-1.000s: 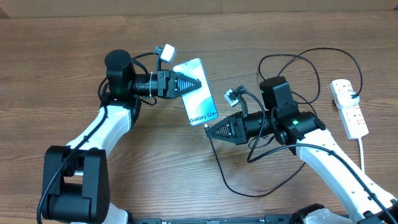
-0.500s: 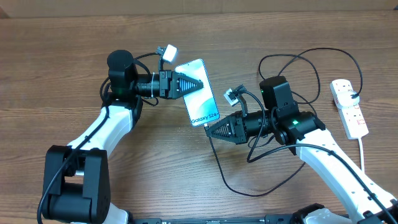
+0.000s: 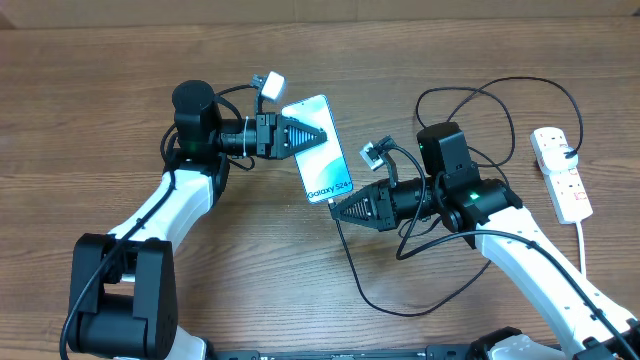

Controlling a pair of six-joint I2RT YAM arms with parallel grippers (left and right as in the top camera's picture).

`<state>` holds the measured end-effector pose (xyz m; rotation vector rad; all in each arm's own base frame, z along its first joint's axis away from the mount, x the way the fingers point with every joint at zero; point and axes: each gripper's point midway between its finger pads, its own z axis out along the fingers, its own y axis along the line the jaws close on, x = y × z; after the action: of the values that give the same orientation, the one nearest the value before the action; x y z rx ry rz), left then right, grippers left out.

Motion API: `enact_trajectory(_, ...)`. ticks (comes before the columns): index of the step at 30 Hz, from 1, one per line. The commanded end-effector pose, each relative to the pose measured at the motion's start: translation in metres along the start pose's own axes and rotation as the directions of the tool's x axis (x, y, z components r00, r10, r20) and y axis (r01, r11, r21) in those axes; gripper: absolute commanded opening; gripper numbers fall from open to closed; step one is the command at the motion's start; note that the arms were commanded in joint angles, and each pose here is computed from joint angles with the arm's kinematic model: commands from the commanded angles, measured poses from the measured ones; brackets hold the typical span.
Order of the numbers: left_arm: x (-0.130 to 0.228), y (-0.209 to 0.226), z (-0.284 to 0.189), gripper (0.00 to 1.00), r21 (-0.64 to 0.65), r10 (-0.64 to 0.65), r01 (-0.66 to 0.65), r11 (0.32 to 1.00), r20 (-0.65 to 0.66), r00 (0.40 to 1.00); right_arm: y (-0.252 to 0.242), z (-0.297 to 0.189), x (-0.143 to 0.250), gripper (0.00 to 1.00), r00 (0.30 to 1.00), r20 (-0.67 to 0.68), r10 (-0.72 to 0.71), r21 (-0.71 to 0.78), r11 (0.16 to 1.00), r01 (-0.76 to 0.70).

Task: Plug charger to phone and switch on socket

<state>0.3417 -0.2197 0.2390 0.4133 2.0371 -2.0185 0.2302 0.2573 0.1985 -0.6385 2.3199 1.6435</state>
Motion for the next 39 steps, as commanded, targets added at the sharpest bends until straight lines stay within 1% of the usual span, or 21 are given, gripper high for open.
enact_trajectory(1, -0.0006, -0.0038, 0.0023, 0.04, 0.009, 0.011, -0.011, 1.0, -0.013, 1.0, -0.0014, 0.0007, -0.0006, 0.04, 1.0, -0.002, 0.011, -0.003, 1.0, -0.011)
enact_trajectory(5, 0.0004, -0.0046, 0.0012, 0.04, 0.013, 0.014, -0.014, 1.0, -0.02, 1.0, -0.0083, 0.0003, -0.0026, 0.04, 1.0, 0.01, 0.012, 0.036, 0.999, -0.012)
enact_trajectory(12, 0.0057, -0.0073, -0.0009, 0.04, 0.03, 0.015, -0.013, 0.999, -0.051, 0.999, -0.0078, 0.0003, -0.004, 0.04, 1.0, 0.014, 0.003, 0.035, 0.999, -0.004)
enact_trajectory(24, 0.0057, -0.0073, -0.0009, 0.04, 0.03, 0.016, -0.014, 0.999, -0.051, 0.999, -0.0072, 0.0003, -0.0059, 0.04, 1.0, 0.02, -0.009, 0.033, 0.999, 0.008)
enact_trajectory(30, 0.0057, -0.0073, -0.0011, 0.04, 0.032, 0.046, -0.044, 0.999, -0.05, 0.998, -0.0072, 0.0003, -0.0051, 0.04, 1.0, 0.017, -0.004, 0.032, 0.999, 0.004)
enact_trajectory(39, 0.0058, -0.0073, -0.0009, 0.04, 0.033, 0.059, -0.057, 0.998, -0.05, 0.997, -0.0072, 0.0003, -0.0034, 0.04, 1.0, 0.012, 0.005, 0.031, 1.0, -0.005)
